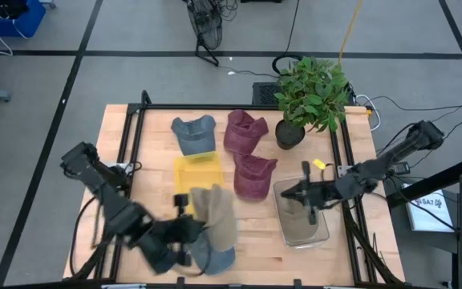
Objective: Pick & Place hat
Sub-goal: Put the brown cap into the transparent bin
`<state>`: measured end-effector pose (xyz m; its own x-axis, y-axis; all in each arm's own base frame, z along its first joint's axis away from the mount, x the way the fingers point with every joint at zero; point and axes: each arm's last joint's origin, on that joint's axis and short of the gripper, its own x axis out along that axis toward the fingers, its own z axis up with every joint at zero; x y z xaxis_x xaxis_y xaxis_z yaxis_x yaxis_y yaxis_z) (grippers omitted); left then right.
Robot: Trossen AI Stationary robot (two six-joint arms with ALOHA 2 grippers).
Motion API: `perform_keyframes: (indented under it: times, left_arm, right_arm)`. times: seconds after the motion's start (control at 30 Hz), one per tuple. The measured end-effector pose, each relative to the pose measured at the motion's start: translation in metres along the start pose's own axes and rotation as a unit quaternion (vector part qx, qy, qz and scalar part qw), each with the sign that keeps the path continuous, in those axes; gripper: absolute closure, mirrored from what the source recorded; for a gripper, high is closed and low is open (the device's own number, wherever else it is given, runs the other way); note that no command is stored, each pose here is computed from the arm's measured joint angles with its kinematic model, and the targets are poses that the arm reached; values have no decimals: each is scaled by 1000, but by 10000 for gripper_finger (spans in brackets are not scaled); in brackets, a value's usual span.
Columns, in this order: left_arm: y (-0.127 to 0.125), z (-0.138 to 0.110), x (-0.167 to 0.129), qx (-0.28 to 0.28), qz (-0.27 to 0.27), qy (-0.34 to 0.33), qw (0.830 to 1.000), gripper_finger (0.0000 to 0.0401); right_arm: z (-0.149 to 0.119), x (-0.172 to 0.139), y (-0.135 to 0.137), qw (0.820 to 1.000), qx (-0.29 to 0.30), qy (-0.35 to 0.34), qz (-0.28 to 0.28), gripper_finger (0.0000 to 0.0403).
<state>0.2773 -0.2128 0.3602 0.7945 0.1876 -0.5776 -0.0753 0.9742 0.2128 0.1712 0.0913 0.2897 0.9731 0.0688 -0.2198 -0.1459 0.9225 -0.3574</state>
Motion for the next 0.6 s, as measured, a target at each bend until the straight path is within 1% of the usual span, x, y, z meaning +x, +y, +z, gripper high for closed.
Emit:
perform_keyframes:
  times: [0.03,0.1,0.17,0.3,0.37,0.43,0.53,0.6]
  left_arm:
    - [6,5,6,14,3,-9,1000,391]
    - [17,17,17,38,0,-30,999,395]
    - [30,30,29,41,-15,-54,998,394]
    - [57,45,58,59,-34,-81,994,394]
    - [67,50,77,64,-49,-93,992,395]
    - [73,55,96,63,-78,-115,988,394]
    - [79,53,129,64,-114,-118,984,395]
    - [81,48,154,63,-126,-111,984,395]
  right_arm:
    - [6,-6,-3,1000,12,15,3,399]
    - [13,-15,-9,998,25,51,-11,399]
    - [17,-24,-14,996,31,79,-22,399]
    - [29,-42,-25,993,73,89,-19,399]
    - [33,-52,-29,992,90,88,-13,399]
    - [37,-63,-35,992,101,76,-9,399]
    - [44,-80,-46,992,120,43,-8,399]
    - [45,-89,-52,991,129,27,-10,399]
